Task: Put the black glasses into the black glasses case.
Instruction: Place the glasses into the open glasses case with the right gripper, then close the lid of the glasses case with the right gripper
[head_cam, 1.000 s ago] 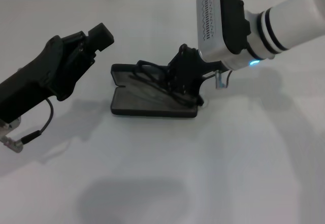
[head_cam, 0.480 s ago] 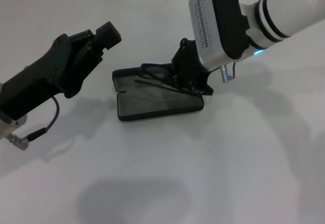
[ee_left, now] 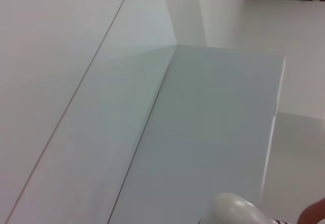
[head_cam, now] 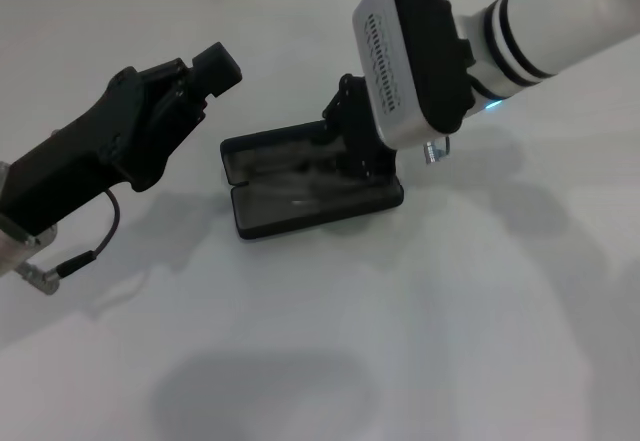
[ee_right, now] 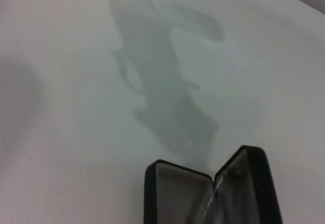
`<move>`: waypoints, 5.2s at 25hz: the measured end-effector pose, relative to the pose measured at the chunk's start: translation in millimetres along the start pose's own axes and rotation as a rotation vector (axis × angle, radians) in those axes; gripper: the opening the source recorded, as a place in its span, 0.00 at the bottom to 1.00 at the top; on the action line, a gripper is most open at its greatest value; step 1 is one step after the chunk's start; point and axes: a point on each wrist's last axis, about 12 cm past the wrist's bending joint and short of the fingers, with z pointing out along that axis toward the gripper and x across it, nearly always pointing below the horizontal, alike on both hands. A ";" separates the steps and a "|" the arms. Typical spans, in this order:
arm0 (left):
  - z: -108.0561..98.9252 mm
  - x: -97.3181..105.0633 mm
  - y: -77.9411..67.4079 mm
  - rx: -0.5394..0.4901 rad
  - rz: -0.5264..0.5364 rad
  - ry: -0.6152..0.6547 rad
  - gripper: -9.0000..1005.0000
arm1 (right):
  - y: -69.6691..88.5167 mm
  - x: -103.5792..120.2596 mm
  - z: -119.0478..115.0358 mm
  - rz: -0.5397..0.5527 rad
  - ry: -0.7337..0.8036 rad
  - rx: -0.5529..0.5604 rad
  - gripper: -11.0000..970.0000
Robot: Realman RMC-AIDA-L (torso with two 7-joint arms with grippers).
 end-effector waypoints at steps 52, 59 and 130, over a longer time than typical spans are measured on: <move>-69.9 3.2 32.6 -0.370 -0.077 0.570 0.01 | 80.4 121.4 -105.5 0.732 -0.605 0.179 0.38; -64.2 14.7 49.4 -0.451 -0.086 0.676 0.01 | 95.1 126.2 -103.3 0.760 -0.653 0.183 0.38; -46.1 10.4 16.4 -0.227 -0.137 0.441 0.49 | -0.1 38.1 13.4 0.832 -0.338 0.193 0.14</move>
